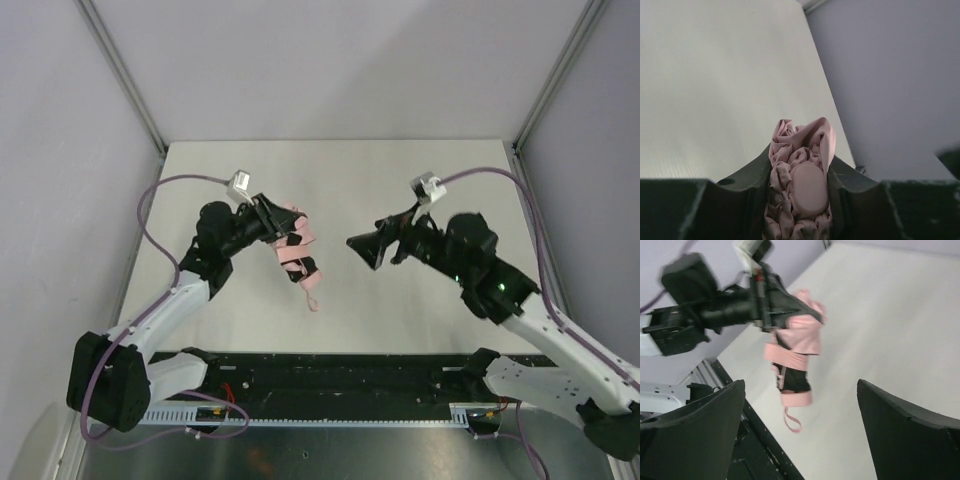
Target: Put away the umbrella
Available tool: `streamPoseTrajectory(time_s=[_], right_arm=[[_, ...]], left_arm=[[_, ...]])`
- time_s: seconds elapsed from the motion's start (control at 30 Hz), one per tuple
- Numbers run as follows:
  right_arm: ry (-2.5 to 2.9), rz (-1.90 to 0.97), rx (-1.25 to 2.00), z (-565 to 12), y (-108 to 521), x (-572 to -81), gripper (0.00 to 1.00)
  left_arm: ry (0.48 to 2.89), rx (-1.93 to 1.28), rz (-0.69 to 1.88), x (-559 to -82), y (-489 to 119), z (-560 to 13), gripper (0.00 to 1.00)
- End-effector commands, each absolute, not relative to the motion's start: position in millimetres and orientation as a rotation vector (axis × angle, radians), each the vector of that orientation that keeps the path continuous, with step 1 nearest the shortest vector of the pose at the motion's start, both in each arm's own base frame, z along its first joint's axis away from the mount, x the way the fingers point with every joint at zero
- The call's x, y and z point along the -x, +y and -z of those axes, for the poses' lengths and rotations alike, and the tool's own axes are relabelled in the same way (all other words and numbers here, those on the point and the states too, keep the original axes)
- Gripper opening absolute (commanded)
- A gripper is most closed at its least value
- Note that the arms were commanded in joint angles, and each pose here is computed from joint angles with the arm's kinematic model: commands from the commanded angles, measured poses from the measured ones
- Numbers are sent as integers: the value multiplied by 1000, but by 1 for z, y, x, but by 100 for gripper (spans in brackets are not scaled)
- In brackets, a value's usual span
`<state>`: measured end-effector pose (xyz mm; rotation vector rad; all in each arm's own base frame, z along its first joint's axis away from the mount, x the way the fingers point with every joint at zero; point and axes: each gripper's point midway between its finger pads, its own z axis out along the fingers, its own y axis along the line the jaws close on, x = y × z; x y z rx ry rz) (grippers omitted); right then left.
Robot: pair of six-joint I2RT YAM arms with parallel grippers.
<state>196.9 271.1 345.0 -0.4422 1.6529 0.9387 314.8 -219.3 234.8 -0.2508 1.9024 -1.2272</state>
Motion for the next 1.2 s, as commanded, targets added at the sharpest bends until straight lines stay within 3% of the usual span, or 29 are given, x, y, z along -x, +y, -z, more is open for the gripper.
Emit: streamPoseTrajectory(time_s=[0.0, 0.17, 0.47, 0.6, 0.7, 0.8, 0.87, 0.93, 0.97, 1.03, 1.17], right_arm=[[1963, -1273, 605, -286, 288, -182, 98], [1861, -1345, 766, -275, 321, -182, 99], [1547, -1627, 757, -300, 368, -162, 99], [1543, -1637, 615, -307, 373, -181, 86], [1502, -1672, 594, -316, 375, -179, 70], [1502, -1697, 607, -314, 380, -174, 37], [1522, -1723, 610, -308, 382, -172, 22], [1523, -1765, 620, -304, 382, -167, 15], [1529, -1780, 622, -301, 381, -165, 13], [1559, -1784, 619, -292, 378, -164, 11], [1634, -1744, 571, -275, 369, -171, 8]], left_arm=[[1518, -346, 1234, -282, -235, -320, 0], [1426, -465, 1401, -248, -249, -341, 1], [1368, -553, 1587, -203, -275, -356, 2], [1369, -585, 1642, -191, -283, -359, 7], [1378, -579, 1663, -186, -283, -358, 23], [1375, -567, 1675, -182, -279, -360, 41], [1366, -564, 1684, -178, -276, -365, 54], [1347, -564, 1679, -176, -269, -372, 85], [1338, -564, 1673, -175, -265, -375, 92], [1337, -550, 1658, -178, -254, -379, 98], [1418, -394, 1574, -205, -220, -368, 99]])
